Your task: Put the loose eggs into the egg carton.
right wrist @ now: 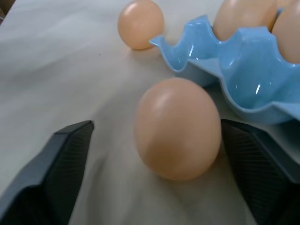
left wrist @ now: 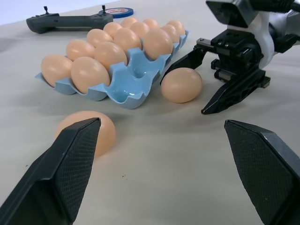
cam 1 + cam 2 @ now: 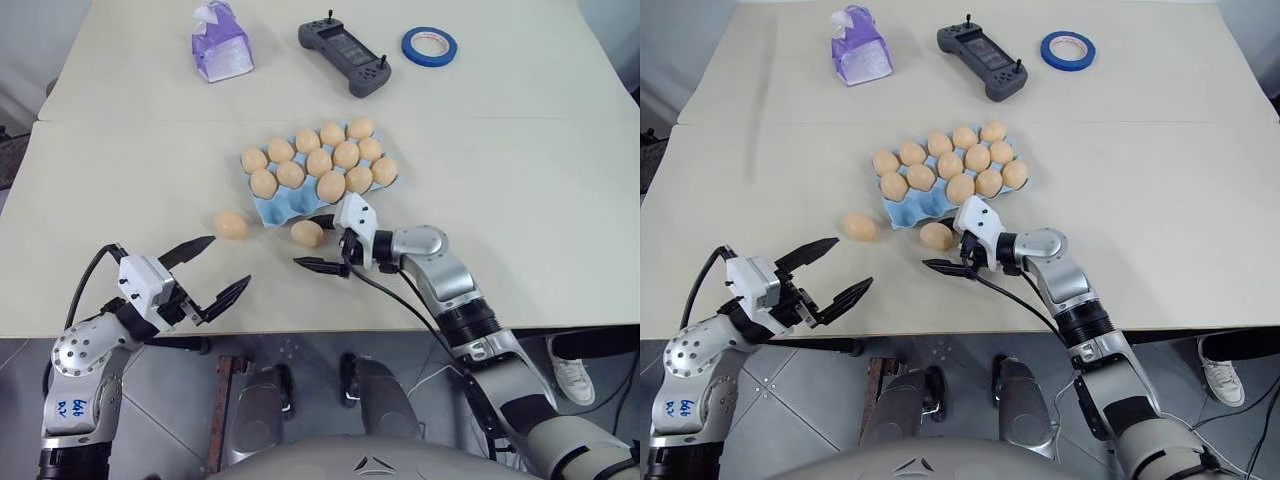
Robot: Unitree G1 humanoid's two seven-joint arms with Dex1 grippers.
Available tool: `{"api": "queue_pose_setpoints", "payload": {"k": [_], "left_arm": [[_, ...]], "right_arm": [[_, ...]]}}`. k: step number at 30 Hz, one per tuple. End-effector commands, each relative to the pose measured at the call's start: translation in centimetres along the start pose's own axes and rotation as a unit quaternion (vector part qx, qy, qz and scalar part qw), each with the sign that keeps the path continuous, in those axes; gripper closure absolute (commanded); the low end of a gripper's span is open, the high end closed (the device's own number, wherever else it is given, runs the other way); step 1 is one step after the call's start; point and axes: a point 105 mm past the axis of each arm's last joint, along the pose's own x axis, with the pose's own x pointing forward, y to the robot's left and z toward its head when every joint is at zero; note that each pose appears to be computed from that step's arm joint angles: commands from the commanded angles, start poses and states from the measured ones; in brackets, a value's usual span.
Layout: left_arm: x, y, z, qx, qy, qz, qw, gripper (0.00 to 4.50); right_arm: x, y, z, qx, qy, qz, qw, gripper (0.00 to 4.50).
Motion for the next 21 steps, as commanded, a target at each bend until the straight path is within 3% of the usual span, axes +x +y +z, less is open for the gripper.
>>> {"api": "queue_pose_setpoints", "payload": {"k": [1, 4, 7, 12, 17, 21], "left_arm": [[0.1, -0.2, 0.8, 0.014, -0.009, -0.006, 1.000, 0.00], [0.1, -0.2, 0.8, 0.013, -0.008, -0.005, 1.000, 0.00], [0.1, -0.3, 0.7, 0.011, -0.008, -0.004, 1.000, 0.00], [0.1, -0.3, 0.6, 0.010, -0.008, -0.002, 1.000, 0.00], [0.3, -0.3, 0.6, 0.009, -0.010, -0.002, 1.000, 0.00], [0.4, -0.3, 0.8, 0.012, -0.014, 0.000, 1.000, 0.00]], "right_arm": [[0.3, 0.1, 1.5, -0.020, -0.027, 0.004, 0.999, 1.64], [0.2, 0.5, 1.9, -0.021, -0.039, 0.016, 0.999, 2.66], [0.0, 0.7, 2.6, -0.027, -0.048, 0.026, 0.998, 3.15], [0.2, -0.5, 6.2, -0.033, -0.093, 0.008, 0.995, 3.15], [0.8, -3.9, 8.2, -0.067, -0.105, -0.073, 0.989, 3.15], [0.8, -4.6, 7.5, -0.074, -0.092, -0.071, 0.990, 1.96]]}}
